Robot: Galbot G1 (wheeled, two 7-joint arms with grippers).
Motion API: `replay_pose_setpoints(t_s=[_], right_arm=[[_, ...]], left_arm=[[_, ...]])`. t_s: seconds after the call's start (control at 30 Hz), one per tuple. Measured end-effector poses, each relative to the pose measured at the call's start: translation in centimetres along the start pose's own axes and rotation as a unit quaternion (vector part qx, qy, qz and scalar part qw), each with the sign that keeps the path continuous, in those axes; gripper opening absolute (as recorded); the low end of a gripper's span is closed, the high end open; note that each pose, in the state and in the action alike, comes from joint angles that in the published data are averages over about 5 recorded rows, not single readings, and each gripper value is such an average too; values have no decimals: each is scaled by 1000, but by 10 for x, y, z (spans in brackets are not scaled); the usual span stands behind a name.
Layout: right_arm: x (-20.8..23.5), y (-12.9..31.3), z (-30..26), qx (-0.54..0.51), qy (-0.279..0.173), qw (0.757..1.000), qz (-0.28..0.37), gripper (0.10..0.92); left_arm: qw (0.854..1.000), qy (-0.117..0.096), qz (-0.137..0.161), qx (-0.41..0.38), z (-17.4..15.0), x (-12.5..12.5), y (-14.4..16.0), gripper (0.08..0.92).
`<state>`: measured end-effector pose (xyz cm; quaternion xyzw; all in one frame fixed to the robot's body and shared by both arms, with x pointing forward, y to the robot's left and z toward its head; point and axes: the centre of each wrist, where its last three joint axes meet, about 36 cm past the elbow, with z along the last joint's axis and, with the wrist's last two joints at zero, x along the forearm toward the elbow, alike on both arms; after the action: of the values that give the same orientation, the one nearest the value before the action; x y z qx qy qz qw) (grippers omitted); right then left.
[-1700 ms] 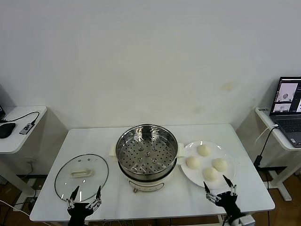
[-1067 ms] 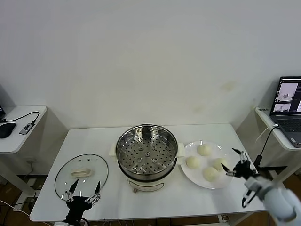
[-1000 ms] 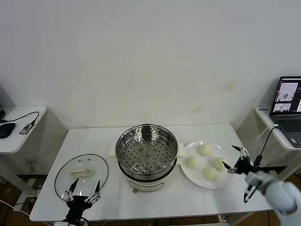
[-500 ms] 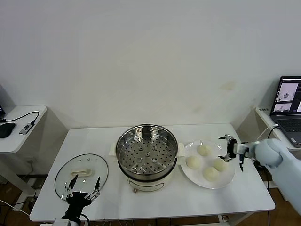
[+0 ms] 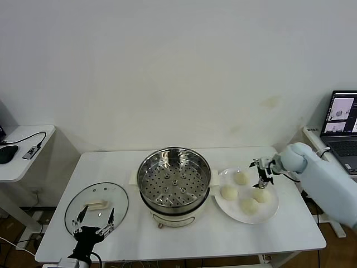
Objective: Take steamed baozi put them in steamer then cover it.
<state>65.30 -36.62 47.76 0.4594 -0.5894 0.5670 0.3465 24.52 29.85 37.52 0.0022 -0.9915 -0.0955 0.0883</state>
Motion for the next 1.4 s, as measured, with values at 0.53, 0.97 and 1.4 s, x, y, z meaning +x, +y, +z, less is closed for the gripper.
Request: replay_pose_setpoints(t_s=[0.53, 0.97, 1.4], right_arm=[[-39, -26, -25, -7, 34, 999, -27, 822], [-52, -32, -36, -17, 50, 998, -36, 667], [-49, -33, -36, -20, 54, 998, -41, 454]], left_arm=[[1000, 0, -4, 0, 4, -4, 4, 823], [1000, 2, -6, 1, 8, -5, 4, 823], [1000, 1, -7, 1, 7, -5, 6, 823]])
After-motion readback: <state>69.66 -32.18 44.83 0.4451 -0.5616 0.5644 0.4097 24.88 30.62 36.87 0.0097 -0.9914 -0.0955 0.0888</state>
